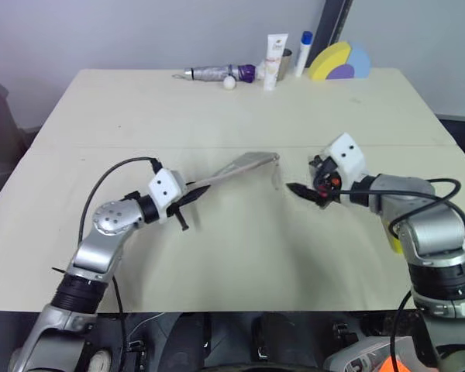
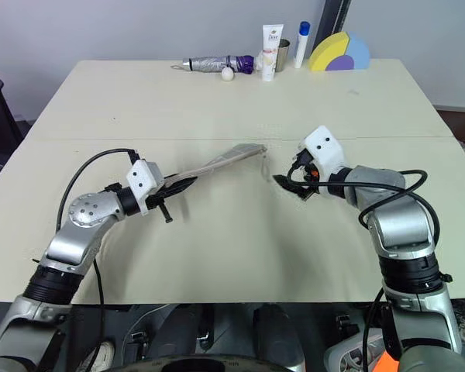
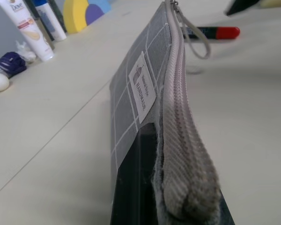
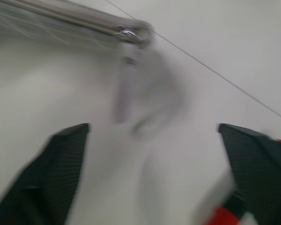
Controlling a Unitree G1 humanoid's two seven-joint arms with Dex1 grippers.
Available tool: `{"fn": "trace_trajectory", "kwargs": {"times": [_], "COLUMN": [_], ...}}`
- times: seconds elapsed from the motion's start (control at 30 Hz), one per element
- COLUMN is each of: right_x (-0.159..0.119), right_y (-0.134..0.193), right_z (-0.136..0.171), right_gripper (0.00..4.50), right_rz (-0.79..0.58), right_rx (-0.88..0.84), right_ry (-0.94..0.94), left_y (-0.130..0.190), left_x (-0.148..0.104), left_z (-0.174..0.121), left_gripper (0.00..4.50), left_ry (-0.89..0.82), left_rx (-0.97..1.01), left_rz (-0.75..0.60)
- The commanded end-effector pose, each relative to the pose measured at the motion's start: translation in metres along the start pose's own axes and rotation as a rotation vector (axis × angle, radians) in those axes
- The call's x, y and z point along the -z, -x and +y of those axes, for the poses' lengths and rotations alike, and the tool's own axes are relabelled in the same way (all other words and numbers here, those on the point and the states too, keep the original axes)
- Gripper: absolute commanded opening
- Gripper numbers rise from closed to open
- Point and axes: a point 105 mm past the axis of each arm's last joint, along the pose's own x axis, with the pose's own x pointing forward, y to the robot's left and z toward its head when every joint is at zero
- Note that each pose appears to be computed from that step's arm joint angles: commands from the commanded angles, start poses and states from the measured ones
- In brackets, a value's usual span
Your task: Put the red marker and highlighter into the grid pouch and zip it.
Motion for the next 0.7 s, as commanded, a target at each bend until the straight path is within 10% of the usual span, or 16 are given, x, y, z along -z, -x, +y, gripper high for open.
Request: {"fn": "trace_trajectory", "kwargs": {"times": [0.03,0.3,0.4,0.63,0.7], "right_x": [-0.012,-0.014,-0.015,-0.02,-0.022], "right_y": [-0.005,-0.028,-0.03,-0.033,-0.034], "right_z": [0.008,-0.008,-0.01,0.002,0.006], "right_gripper": [4.45,4.45,3.63,0.06,0.02], "right_rz": [-0.054,-0.086,-0.094,-0.108,-0.112], "right_rx": [0.01,0.111,0.119,0.076,0.063], "right_ry": [-0.013,-0.077,-0.083,-0.076,-0.07], "left_y": [-0.005,-0.007,-0.007,-0.008,-0.011], "left_x": [-0.014,-0.015,-0.015,-0.014,-0.014], "left_z": [-0.003,-0.009,-0.01,-0.012,-0.015], "left_gripper": [0.0,0.0,0.0,0.0,0.0], "left_ry": [-0.017,-0.013,-0.012,-0.009,-0.005], "left_rx": [-0.011,0.008,0.015,0.003,0.0], "left_rz": [-0.043,-0.05,-0.049,-0.051,-0.056]}}
